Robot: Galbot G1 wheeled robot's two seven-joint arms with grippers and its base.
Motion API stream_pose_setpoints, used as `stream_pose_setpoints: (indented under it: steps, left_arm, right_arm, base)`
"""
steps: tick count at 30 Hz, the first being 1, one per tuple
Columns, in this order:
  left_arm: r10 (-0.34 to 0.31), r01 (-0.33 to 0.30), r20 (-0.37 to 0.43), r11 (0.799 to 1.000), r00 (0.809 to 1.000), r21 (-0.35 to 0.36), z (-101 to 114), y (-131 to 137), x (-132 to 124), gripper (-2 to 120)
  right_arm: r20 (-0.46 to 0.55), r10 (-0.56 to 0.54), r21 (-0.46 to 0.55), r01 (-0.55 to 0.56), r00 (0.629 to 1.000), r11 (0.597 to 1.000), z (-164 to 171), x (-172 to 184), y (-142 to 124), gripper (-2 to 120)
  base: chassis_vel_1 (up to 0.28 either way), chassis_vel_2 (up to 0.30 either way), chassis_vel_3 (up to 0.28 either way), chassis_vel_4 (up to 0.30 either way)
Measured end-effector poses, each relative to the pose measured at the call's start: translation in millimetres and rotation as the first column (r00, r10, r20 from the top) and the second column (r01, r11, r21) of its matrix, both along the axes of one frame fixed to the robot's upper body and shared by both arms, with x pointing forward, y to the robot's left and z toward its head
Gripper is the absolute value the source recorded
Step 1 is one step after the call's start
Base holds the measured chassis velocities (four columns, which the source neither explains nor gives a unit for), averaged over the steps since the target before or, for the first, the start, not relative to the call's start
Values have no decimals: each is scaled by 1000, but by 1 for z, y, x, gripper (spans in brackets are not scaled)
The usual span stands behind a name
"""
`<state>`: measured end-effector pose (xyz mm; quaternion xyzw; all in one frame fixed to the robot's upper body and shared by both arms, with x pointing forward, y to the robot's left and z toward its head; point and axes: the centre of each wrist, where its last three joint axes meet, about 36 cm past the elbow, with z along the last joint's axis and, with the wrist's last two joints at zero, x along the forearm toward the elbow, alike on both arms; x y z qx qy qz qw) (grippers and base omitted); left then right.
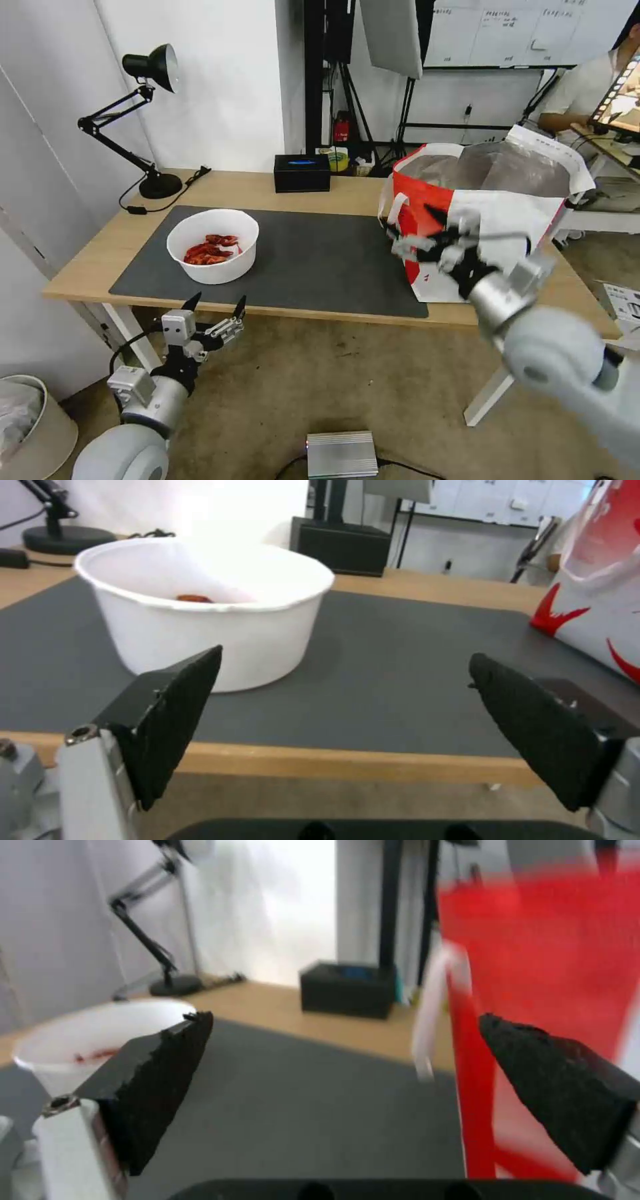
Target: Pick up the trash from the table and place it into the takeout bag.
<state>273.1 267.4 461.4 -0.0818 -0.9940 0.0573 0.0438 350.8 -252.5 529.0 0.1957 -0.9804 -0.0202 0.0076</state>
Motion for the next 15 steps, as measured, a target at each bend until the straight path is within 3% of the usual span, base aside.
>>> stream_pose_setpoints:
  steps: [8, 15]
  left_arm:
    - [3, -3, -5, 1000, 1000, 0, -2, 0, -2, 100]
    - [0, 0, -11, 1000, 1000, 2, -4, 1, -1, 100]
  right_arm:
    - [-51, -138, -51, 135, 989, 990, -48, -44, 5, 100]
    - [-88, -173, -67, 168, 981, 984, -67, -60, 3, 100]
  base:
    - [0, 0, 0, 0]
    - [0, 0, 0, 0]
